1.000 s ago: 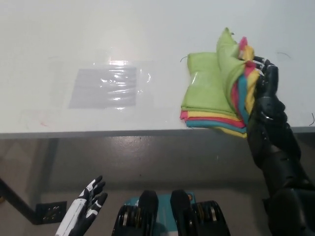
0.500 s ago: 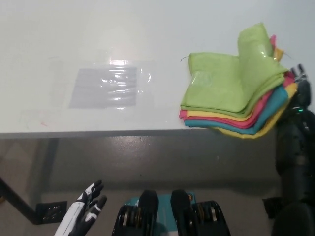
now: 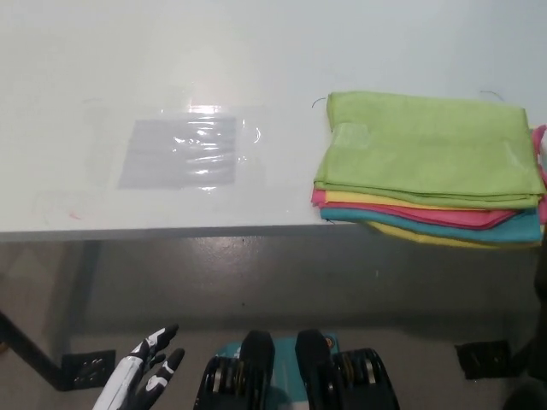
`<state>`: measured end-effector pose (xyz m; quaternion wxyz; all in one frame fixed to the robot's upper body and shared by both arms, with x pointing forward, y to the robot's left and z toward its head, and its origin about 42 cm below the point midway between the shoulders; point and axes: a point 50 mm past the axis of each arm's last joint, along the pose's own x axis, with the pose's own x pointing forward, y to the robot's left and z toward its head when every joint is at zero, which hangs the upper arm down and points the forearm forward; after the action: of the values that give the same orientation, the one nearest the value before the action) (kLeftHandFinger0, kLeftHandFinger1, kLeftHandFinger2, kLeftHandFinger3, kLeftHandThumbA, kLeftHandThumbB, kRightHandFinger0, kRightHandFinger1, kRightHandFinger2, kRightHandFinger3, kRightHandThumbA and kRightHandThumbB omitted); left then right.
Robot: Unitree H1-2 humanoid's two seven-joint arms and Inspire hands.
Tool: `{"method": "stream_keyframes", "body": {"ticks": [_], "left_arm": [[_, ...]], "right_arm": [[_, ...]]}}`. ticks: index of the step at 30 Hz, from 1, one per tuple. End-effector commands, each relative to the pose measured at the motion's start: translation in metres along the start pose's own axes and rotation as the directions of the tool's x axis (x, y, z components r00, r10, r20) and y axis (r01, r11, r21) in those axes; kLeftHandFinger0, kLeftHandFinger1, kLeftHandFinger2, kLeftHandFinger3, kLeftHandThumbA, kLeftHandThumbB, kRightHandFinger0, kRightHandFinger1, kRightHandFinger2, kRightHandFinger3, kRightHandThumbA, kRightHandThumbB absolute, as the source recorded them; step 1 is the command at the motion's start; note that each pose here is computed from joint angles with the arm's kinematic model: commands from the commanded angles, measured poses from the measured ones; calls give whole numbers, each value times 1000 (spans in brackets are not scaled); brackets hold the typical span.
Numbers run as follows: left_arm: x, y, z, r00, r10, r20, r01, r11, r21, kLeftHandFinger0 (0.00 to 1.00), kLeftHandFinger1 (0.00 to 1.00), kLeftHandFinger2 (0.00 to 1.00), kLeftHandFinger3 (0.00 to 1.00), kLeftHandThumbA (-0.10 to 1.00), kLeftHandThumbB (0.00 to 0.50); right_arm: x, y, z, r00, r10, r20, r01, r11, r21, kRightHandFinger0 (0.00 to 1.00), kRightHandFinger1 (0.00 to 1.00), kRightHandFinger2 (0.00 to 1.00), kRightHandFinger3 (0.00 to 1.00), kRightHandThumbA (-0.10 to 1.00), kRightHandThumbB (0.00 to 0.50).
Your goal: A stack of folded microfibre clothes with a single fold is kept infront of the robot. the robot uses its right hand to grab one end of the clothes and pulla it away from the other end to unfold
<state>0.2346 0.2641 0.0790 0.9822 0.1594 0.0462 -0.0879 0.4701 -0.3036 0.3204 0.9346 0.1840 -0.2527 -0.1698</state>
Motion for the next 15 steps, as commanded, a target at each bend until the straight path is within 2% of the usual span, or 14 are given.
{"method": "stream_keyframes", "body": {"ticks": [1,2,4,7,8,9,10,12,13,15], "left_arm": [[3,12,10,999,-17,43,14,998,55,1000,1000,961,898,822,173],[5,12,11,999,-21,36,19,998,55,1000,1000,967,903,820,175],[7,12,11,999,-29,40,26,998,63,1000,1000,968,904,821,164],[7,11,11,999,-33,40,31,998,56,1000,1000,961,896,792,160],[5,9,9,999,-40,34,38,998,49,1000,1000,962,889,781,159],[4,8,9,999,-43,32,41,998,51,1000,1000,963,891,780,159],[2,9,8,998,-47,33,45,997,61,1000,1000,974,915,797,164],[4,8,9,997,-45,58,41,997,65,1000,1000,1000,966,809,164],[5,7,10,997,-38,73,33,998,57,1000,1000,1000,1000,816,175],[7,7,11,995,-18,97,17,1000,10,1000,1000,1000,1000,813,177]], "right_arm": [[-6,51,150,832,199,518,-88,969,-232,1000,1000,1000,1000,1000,231],[-16,59,170,785,215,581,-104,970,-218,1000,1000,1000,1000,1000,218],[-34,69,190,735,262,625,-144,962,-233,1000,1000,1000,1000,1000,208],[-62,81,203,682,322,656,-193,945,-263,1000,1000,1000,1000,1000,214],[-73,80,201,684,336,647,-207,940,-270,1000,1000,1000,1000,991,229],[-81,81,198,684,356,636,-228,933,-277,1000,1000,1000,1000,991,214],[-100,84,190,688,400,606,-303,917,-261,1000,1000,1000,1000,974,214],[-118,84,179,705,432,562,-363,901,-237,1000,1000,1000,1000,958,222],[-133,84,172,715,457,529,-402,888,-222,1000,1000,1000,1000,958,212],[-159,84,157,723,516,459,-474,854,-214,1000,1000,1000,1000,993,215]]}}
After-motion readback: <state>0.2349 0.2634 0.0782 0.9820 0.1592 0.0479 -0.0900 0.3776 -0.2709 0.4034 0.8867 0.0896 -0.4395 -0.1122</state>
